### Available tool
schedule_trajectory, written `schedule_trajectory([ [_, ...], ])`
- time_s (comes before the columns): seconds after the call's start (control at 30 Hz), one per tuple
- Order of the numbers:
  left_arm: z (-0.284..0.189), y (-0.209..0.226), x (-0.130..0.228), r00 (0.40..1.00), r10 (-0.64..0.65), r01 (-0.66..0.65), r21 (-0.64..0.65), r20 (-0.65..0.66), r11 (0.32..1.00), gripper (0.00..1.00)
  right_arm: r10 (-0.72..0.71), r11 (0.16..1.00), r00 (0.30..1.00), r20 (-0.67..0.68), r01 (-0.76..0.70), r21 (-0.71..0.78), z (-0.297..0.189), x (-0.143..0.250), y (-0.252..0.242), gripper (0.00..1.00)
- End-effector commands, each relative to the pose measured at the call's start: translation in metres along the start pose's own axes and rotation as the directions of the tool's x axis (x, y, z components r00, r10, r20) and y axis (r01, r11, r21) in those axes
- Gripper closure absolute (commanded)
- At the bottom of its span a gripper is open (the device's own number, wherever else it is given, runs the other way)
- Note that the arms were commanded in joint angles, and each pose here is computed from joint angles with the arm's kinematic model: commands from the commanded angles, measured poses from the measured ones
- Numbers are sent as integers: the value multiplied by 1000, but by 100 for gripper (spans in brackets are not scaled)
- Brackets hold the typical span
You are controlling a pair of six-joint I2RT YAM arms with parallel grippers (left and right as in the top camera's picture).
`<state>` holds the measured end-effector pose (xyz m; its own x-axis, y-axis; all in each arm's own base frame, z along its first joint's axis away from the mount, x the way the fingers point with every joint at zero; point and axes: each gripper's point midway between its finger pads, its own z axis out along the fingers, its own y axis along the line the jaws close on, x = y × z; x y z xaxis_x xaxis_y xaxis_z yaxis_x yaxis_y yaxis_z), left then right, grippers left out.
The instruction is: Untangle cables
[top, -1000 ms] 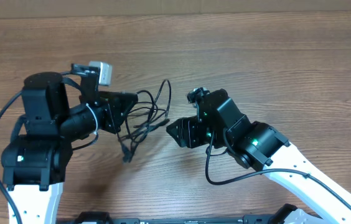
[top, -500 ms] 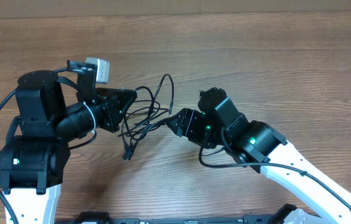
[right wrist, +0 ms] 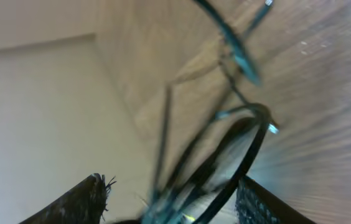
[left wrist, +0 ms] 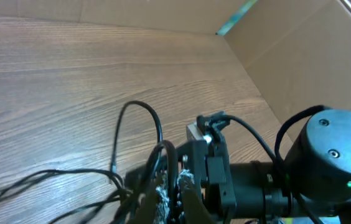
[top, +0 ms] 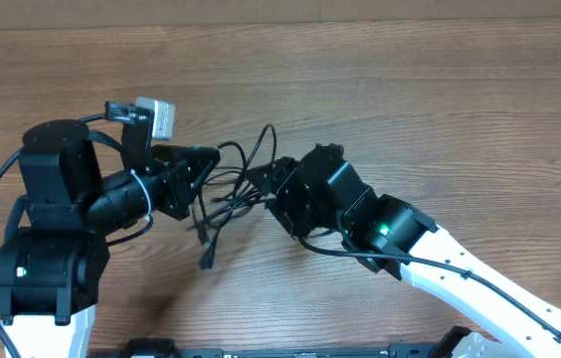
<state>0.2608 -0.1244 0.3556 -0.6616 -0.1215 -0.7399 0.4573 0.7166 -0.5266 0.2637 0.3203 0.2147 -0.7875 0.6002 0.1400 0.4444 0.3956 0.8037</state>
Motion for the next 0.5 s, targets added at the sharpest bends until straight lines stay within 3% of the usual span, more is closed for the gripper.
schedule_trajectory([
  [0.0,-11,-19,-10,996,73,-75,40,41,996,96,43,998,999,19,-42,-41,-3,-2,16,35],
  [0.37,-11,-19,-12,996,79,-81,40,48,996,96,46,999,998,-33,-46,8,16,22,3,38],
  [0.4,-11,-19,-12,996,79,-81,40,48,996,96,53,999,998,-38,-53,12,17,25,2,41],
  [0.47,-11,-19,-11,996,78,-80,41,48,996,96,54,999,998,-39,-54,7,19,28,2,69],
])
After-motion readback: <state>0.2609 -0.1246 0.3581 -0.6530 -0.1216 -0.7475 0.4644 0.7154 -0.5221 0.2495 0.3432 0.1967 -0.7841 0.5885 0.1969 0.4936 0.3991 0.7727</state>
